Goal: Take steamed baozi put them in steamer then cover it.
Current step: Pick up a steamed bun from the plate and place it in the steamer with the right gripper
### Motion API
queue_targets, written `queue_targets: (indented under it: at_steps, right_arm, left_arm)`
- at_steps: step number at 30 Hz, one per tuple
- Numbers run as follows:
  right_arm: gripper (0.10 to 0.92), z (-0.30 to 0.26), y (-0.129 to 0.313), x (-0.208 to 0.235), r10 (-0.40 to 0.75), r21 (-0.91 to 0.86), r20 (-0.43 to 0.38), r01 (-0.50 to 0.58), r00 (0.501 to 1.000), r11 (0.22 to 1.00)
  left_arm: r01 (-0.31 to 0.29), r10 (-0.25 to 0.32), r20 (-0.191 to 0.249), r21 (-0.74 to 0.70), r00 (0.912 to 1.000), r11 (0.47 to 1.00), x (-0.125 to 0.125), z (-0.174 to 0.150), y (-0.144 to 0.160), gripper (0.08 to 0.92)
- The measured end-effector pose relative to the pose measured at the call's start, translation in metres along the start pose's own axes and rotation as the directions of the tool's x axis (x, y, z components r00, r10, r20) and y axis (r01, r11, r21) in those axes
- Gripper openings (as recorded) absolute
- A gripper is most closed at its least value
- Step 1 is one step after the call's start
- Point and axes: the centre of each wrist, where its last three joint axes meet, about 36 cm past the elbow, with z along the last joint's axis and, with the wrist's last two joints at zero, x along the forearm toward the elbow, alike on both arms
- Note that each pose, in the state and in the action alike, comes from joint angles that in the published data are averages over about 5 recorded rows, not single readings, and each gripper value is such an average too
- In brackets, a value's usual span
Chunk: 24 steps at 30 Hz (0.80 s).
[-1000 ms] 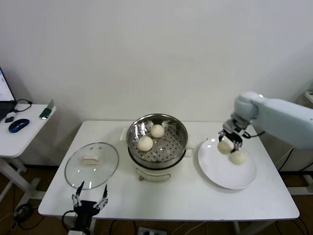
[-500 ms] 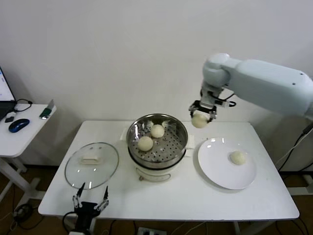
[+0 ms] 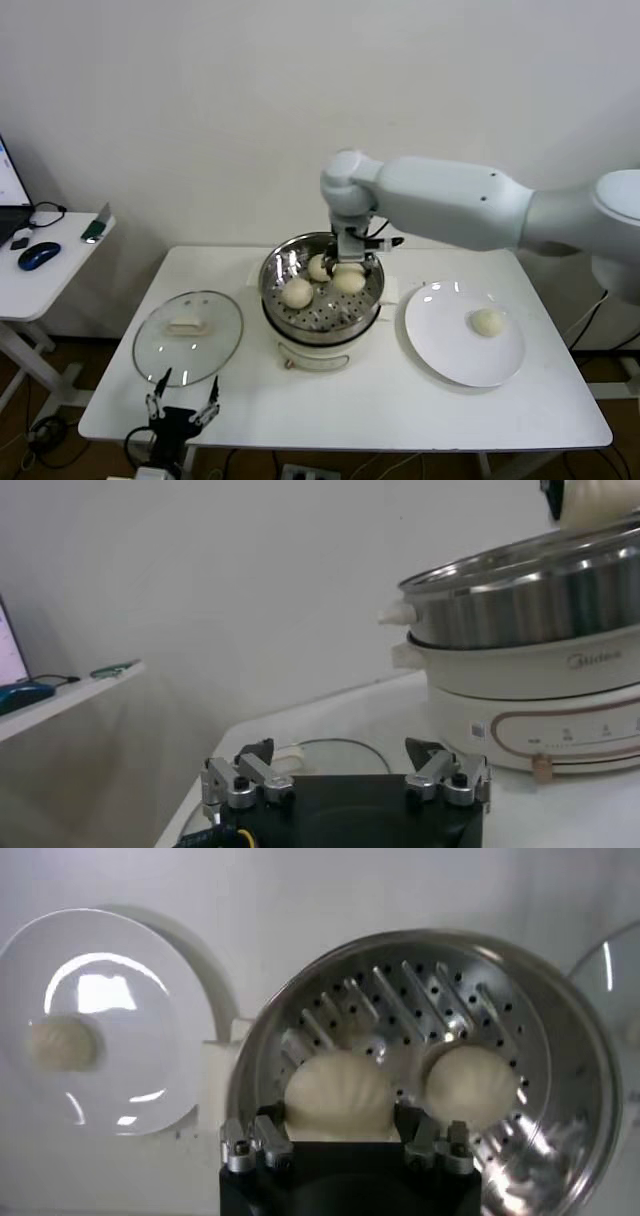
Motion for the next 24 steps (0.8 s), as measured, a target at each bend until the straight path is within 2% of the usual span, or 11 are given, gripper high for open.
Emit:
queue_targets:
  at_steps: [13, 19, 24]
  right_arm:
    - [0.721, -0.017, -0.03, -0.042, -0.023, 0.061, 0.056, 0.02, 0.998, 0.998]
    - [0.803, -0.016, -0.03, -0.048, -0.023, 0.052, 0.06, 0.02, 0.998, 0.998]
    - [0.822, -0.011, -0.027, -0.04, -0.008, 0.039, 0.049, 0.006, 0.999, 0.999]
  left_arm:
    - [0.008, -0.008, -0.007, 0.006, 0.9999, 1.0, -0.003, 0.003, 0.004, 0.823]
    - [0.013, -0.013, -0.007, 0.009, 0.9999, 1.0, -0.005, 0.002, 0.005, 0.823]
    - [0.017, -0.017, -0.005, 0.009, 0.9998, 1.0, -0.006, 0.001, 0.006, 0.823]
